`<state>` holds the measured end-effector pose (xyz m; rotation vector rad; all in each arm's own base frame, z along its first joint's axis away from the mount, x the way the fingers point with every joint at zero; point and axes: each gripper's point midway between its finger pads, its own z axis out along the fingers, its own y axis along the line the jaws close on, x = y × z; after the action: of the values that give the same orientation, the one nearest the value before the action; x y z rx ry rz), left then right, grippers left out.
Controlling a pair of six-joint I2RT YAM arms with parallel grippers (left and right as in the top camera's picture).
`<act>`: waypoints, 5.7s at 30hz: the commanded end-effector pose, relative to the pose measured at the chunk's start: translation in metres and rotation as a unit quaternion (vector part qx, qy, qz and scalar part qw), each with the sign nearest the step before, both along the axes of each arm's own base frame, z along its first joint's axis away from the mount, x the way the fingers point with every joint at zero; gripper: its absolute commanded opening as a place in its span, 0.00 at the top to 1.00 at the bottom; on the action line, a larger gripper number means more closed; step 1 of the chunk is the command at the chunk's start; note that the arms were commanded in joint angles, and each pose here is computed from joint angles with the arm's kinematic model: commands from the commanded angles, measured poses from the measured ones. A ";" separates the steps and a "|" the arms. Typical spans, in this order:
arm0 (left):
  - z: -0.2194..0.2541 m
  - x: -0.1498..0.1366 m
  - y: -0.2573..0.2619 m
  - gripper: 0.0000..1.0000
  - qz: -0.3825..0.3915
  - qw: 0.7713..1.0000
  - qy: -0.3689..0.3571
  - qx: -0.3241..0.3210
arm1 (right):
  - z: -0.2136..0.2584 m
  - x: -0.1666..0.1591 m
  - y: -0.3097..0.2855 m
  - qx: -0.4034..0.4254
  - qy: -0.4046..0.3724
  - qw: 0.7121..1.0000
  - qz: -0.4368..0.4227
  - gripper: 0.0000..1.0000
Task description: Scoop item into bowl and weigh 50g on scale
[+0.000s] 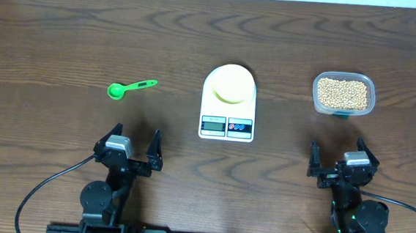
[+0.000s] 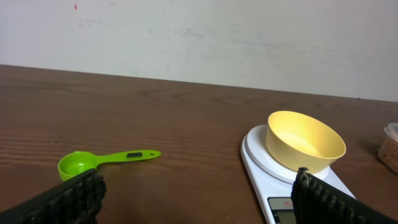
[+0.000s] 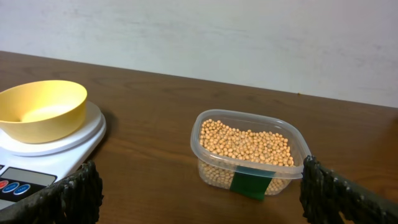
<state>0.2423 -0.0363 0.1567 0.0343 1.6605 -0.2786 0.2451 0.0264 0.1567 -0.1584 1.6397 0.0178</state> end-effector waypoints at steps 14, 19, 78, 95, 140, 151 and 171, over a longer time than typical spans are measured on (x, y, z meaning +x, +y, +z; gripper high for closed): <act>-0.015 -0.001 0.000 0.02 0.000 1.000 0.026 -0.003 | -0.002 0.000 -0.002 -0.005 0.002 1.000 -0.006 0.01; -0.015 -0.001 0.000 0.02 0.000 1.000 0.026 -0.003 | -0.002 0.000 -0.002 -0.005 0.002 1.000 -0.006 0.01; 0.209 0.075 -0.029 0.02 -0.082 0.992 0.090 -0.016 | 0.286 -0.052 0.029 0.098 -0.234 0.960 0.116 0.01; 0.139 0.040 -0.017 0.02 -0.050 0.967 0.249 -0.005 | 0.200 0.106 0.090 0.142 0.204 0.948 0.198 0.01; 0.023 0.116 0.124 0.02 0.172 0.841 0.512 0.033 | 0.162 0.085 0.162 -0.065 0.230 0.957 0.164 0.01; -0.101 0.135 0.143 0.02 0.203 0.757 0.620 0.029 | 0.150 0.079 0.158 0.004 0.278 0.952 0.132 0.01; -0.136 0.134 0.174 0.09 0.247 0.738 0.628 0.017 | 0.136 0.068 0.156 -0.003 0.311 0.941 0.135 0.01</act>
<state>0.3865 0.1341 0.0409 -0.6809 2.8783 0.2046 0.3125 0.1789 0.2880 -0.4230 2.2494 0.2815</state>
